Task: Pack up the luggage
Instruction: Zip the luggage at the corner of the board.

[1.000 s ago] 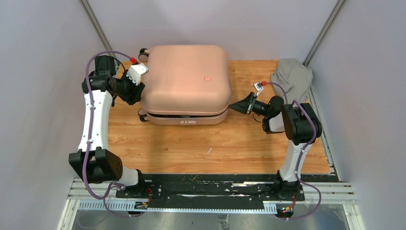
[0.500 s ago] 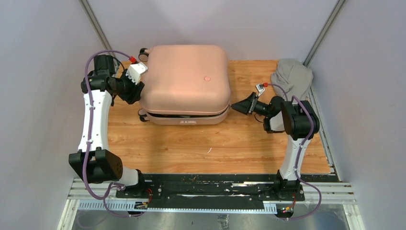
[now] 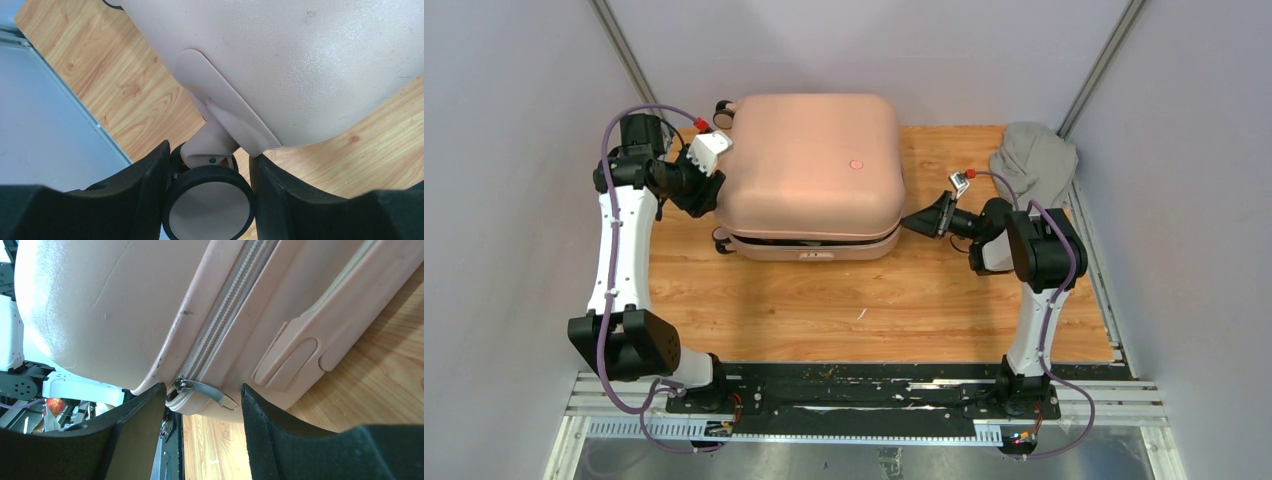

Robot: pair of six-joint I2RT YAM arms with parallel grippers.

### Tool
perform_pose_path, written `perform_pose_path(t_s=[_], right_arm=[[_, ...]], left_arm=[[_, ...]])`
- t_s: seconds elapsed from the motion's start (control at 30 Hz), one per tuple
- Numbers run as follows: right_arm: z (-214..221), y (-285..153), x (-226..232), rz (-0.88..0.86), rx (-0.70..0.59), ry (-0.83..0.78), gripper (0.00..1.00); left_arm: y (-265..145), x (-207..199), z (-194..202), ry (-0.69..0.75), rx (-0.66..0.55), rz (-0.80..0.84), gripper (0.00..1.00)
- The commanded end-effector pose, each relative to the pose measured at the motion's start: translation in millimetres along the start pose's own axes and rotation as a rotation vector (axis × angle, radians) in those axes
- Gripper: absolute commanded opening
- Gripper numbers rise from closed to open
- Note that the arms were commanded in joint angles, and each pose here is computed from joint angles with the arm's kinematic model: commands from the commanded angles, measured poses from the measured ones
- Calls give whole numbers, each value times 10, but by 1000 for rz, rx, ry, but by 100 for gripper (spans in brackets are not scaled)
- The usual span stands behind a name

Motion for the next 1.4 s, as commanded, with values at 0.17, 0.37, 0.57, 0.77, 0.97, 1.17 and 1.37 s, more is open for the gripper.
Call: perform_pose_path(t_s=[0.17,0.37,0.57,0.77,0.97,1.17,1.37], right_arm=[[229,108,276,-78,92,-65,49],[214,107,345,-80,64,-86,39],[140,146,274,-73,46,-68,36],[130,96,244,-58,22,-66,24],[101,25,284,-43,-16,-88,9],[214,-47,300,-2,-21,-101,0],[296,-107,267,115,-6,-131,0]], left_arm=[[-189,344,-197,5,-56,-188,0],[-158,363,-169,2,-45,-185,0],[-188,326,-157,17,-45,-187,0],[-193,307,-142,18,-46,-184,0],[-200,303,-162,10,-59,-180,0],[-211,287,-168,8,-68,-177,0],[-209,273,-196,-9,-91,-163,0]])
Point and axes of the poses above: each gripper's point midway between its finger pads, its own y axis out along the fingers, its own x axis along the line the jaws close on, z = x × y, the point moved 9 cm from there along -y, back along the fingers, and after that the axes turned 7 degrees about y, right-handed, at the moved point
